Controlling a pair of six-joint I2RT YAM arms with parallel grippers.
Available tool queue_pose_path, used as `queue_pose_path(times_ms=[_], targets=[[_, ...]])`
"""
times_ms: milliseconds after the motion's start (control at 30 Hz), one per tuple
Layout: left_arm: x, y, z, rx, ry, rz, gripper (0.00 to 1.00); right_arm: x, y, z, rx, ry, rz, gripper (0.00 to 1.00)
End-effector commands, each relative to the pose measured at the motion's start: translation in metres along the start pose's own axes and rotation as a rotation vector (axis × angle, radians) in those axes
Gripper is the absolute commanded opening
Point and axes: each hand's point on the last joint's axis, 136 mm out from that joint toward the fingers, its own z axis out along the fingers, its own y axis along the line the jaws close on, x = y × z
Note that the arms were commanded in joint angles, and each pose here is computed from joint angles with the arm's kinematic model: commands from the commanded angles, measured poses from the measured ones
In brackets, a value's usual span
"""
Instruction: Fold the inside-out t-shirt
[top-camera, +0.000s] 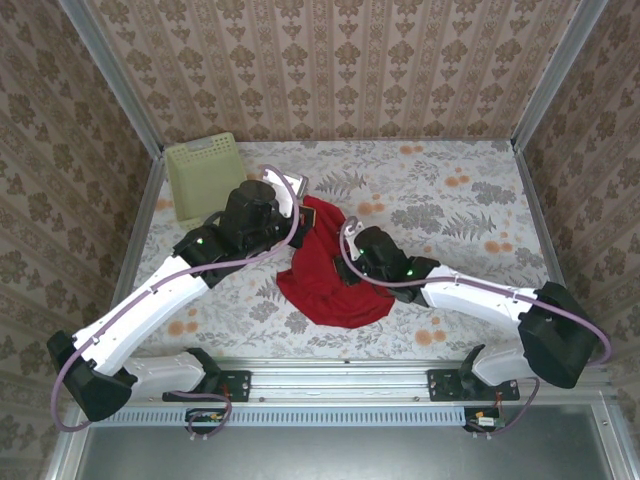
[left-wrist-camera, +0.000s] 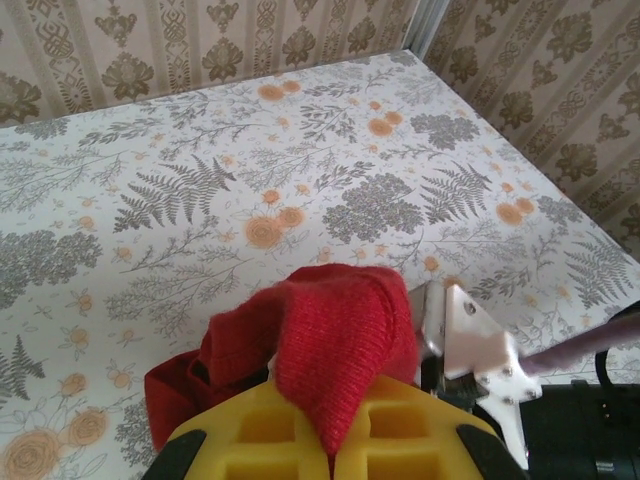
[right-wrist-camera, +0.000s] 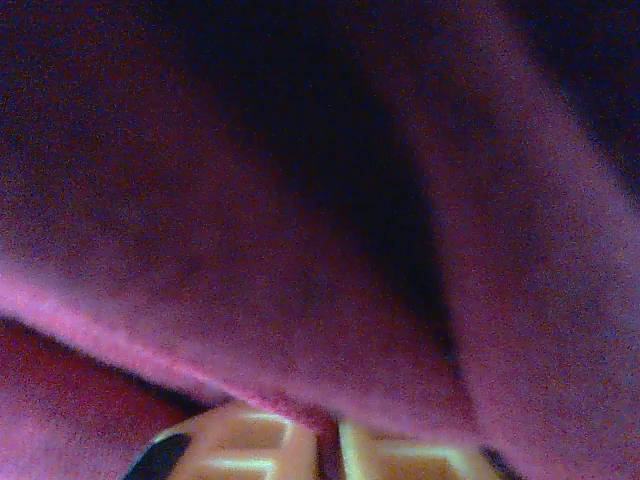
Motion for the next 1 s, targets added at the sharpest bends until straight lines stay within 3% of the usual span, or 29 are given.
queue_pose_path(times_ms=[0,133,267,433,567,700,833,933,967], targets=[[-0.033,0.016,-0.027,-0.083,-0.085,-0.007,0.0,-0.044,-0.007,-0.018,0.021,-0.078,-0.026,0.0],[-0.06,0.044,-0.055,-0.155,-0.151,-0.061,0.0,-0.097,-0.009,-0.063,-0.07,-0.162,0.0,0.0],[-0.091,0.042,-0.098,-0.141,-0.287,-0.07,0.0,-0.141,0.02,-0.13,-0.219,-0.243,-0.042,0.0],[-0.08,0.02,-0.097,0.003,-0.288,-0.088,0.0,-0.131,0.05,-0.164,-0.404,-0.25,-0.039,0.0],[-0.037,0.022,-0.057,0.023,-0.151,-0.113,0.0,-0.088,0.049,-0.142,-0.458,-0.171,0.0,0.0],[0.015,0.044,-0.005,-0.058,0.044,-0.146,0.0,-0.052,0.026,-0.089,-0.394,-0.067,0.081,0.0],[0.053,0.081,0.034,-0.204,0.208,-0.198,0.0,-0.043,-0.025,-0.034,-0.209,0.021,0.175,0.0],[0.066,0.098,0.048,-0.246,0.253,-0.242,0.0,-0.045,-0.058,-0.002,-0.078,0.069,0.193,0.01],[0.069,0.101,0.052,-0.249,0.264,-0.245,0.0,-0.046,-0.065,0.003,-0.035,0.078,0.189,0.08]])
